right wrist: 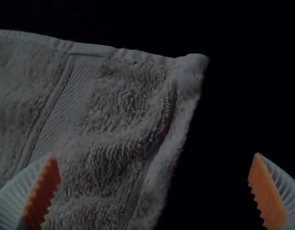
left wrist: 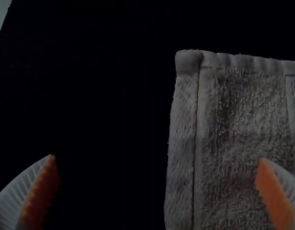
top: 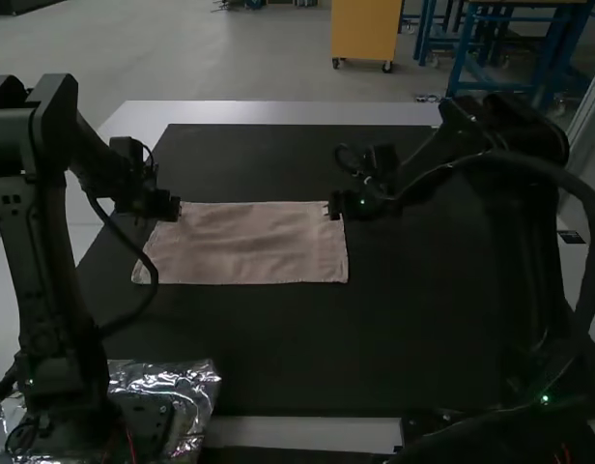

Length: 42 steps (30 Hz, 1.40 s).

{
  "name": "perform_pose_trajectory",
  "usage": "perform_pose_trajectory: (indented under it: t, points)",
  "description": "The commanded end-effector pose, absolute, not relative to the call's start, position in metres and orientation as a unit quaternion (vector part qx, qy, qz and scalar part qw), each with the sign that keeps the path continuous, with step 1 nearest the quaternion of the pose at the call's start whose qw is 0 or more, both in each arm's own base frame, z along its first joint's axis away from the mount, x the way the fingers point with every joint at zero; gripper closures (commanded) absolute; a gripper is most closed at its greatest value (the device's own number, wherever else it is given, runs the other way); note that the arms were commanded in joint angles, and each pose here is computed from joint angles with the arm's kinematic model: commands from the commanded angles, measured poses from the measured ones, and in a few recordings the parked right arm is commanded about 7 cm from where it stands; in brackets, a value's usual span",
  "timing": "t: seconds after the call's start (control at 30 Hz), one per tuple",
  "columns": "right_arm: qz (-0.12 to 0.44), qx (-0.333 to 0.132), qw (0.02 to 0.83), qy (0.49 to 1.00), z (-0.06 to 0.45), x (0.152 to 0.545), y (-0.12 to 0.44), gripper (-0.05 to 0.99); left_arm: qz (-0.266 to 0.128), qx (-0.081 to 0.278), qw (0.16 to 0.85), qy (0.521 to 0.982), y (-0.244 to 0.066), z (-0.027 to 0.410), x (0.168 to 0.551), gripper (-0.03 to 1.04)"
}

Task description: Fold the towel.

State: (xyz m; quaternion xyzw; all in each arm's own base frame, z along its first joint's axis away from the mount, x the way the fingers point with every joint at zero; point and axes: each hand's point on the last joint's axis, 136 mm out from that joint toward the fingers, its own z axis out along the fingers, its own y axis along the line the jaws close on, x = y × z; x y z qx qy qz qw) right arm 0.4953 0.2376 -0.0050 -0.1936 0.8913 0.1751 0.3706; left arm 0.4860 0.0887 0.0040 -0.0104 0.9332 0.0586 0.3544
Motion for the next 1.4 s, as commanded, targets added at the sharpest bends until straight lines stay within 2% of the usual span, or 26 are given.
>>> perform_pose_trajectory:
  t: [0.0, 0.27, 0.3, 0.33, 0.37, 0.43, 0.47, 0.5, 0.53, 0.63, 0.9, 1.03, 1.37]
  points:
    - [0.174, -0.215, 0.374, 0.885, -0.003, 0.493, 0.255, 0.03, 0.054, -0.009, 0.363, 0.930, 0.087, 0.006, 0.495, 0.05]
    - [0.180, -0.208, 0.365, 0.889, -0.009, 0.490, 0.256, 0.02, 0.056, -0.005, 0.366, 0.929, 0.086, 0.003, 0.498, 0.06]
    - [0.180, -0.209, 0.365, 0.889, -0.010, 0.490, 0.256, 0.03, 0.056, -0.003, 0.363, 0.930, 0.086, 0.000, 0.497, 0.07]
    - [0.180, -0.209, 0.363, 0.890, -0.011, 0.488, 0.256, 0.05, 0.055, -0.002, 0.362, 0.931, 0.086, -0.002, 0.496, 0.13]
    - [0.184, -0.212, 0.359, 0.890, -0.012, 0.487, 0.257, 0.20, 0.050, 0.000, 0.359, 0.932, 0.084, -0.005, 0.496, 0.25]
    - [0.191, -0.224, 0.353, 0.888, -0.016, 0.480, 0.259, 0.73, 0.037, -0.001, 0.354, 0.935, 0.081, -0.012, 0.493, 0.60]
    - [0.191, -0.223, 0.354, 0.888, -0.018, 0.480, 0.258, 0.90, 0.036, -0.003, 0.355, 0.934, 0.082, -0.014, 0.494, 0.77]
    - [0.192, -0.219, 0.353, 0.889, -0.018, 0.480, 0.256, 0.96, 0.036, -0.003, 0.355, 0.934, 0.082, -0.016, 0.493, 0.89]
    - [0.192, -0.220, 0.352, 0.889, -0.019, 0.479, 0.255, 0.96, 0.032, -0.002, 0.355, 0.934, 0.080, -0.018, 0.493, 0.99]
    - [0.190, -0.217, 0.350, 0.891, -0.021, 0.479, 0.253, 0.96, 0.015, 0.001, 0.358, 0.934, 0.078, -0.019, 0.494, 0.99]
    - [0.196, -0.208, 0.363, 0.887, -0.005, 0.486, 0.253, 0.96, 0.008, -0.004, 0.362, 0.932, 0.085, -0.013, 0.495, 0.99]
    - [0.198, -0.204, 0.375, 0.882, 0.010, 0.490, 0.251, 0.96, -0.003, 0.006, 0.374, 0.927, 0.082, 0.003, 0.497, 0.99]
    - [0.201, -0.192, 0.400, 0.873, 0.043, 0.498, 0.241, 0.96, -0.005, 0.014, 0.391, 0.920, 0.085, 0.033, 0.495, 0.99]
